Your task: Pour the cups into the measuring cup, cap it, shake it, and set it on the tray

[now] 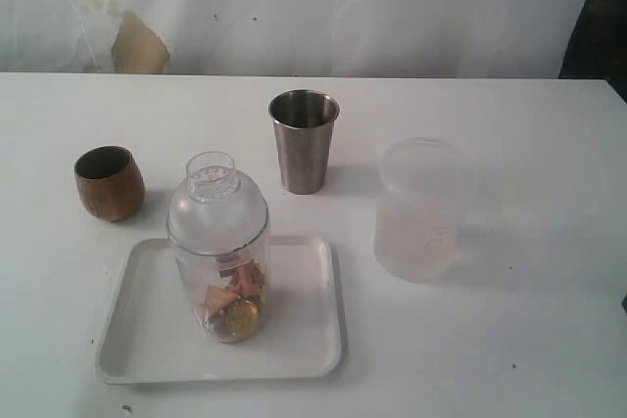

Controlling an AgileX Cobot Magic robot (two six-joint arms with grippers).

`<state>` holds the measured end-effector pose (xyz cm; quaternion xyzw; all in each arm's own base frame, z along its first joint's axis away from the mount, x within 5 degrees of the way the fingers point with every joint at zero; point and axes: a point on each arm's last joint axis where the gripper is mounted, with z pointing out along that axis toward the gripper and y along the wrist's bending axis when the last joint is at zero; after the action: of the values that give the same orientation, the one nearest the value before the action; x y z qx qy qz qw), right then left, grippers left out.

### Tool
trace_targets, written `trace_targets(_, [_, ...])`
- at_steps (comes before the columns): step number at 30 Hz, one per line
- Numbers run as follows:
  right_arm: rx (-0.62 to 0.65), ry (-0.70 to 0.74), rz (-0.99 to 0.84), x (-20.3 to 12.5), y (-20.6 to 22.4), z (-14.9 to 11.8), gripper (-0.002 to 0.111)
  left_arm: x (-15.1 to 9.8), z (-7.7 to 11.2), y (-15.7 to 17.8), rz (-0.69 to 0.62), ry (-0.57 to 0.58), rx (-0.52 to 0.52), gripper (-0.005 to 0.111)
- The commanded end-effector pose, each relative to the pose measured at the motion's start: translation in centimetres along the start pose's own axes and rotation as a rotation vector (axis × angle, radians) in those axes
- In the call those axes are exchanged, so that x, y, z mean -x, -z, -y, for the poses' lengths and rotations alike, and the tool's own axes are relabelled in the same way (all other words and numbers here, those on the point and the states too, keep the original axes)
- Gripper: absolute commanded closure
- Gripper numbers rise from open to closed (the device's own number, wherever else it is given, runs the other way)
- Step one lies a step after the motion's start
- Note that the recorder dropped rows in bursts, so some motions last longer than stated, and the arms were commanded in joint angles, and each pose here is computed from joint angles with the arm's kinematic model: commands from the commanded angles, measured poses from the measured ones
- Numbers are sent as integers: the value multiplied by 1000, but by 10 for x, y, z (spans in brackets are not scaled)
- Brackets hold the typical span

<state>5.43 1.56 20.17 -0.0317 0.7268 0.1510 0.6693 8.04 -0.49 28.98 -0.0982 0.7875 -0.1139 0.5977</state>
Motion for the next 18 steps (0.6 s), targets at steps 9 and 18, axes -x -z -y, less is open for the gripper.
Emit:
trace_targets(9, [-3,-8,6,-1,0,0,108,-2,-1,26,214,53,-88,107])
trace_targets(18, [-3,-8,6,-1,0,0,108,-2,0,26,212,52,-93,107])
